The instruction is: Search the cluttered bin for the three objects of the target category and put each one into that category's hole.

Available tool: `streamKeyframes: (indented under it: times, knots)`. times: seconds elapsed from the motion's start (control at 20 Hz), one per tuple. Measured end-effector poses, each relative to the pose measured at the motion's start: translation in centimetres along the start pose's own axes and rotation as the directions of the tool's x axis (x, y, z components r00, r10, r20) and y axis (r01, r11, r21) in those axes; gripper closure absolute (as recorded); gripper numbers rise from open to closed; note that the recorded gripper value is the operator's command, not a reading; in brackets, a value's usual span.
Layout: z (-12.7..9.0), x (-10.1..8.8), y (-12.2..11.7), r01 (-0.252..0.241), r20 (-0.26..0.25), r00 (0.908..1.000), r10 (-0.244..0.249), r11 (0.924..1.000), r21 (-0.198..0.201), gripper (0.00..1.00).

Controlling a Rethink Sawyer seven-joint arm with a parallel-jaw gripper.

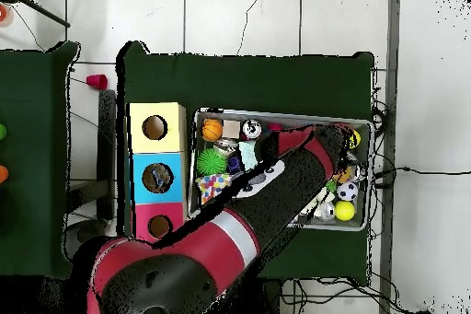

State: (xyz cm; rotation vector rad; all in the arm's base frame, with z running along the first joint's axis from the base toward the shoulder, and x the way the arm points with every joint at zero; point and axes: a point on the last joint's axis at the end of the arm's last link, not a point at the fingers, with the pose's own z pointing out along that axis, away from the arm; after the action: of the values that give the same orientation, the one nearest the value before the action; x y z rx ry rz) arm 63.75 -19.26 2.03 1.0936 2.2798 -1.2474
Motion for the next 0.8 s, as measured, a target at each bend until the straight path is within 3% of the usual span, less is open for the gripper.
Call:
streamKeyframes:
  times: [0.35,0.8]
  knots:
    - [-0.4,-1.0,0.7,-0.014,0.032,0.9994,0.016,0.9975,-0.069,0.00]
    - [-3.1,-2.4,0.1,-0.110,-0.040,0.9936,0.105,0.9840,-0.140,0.00]
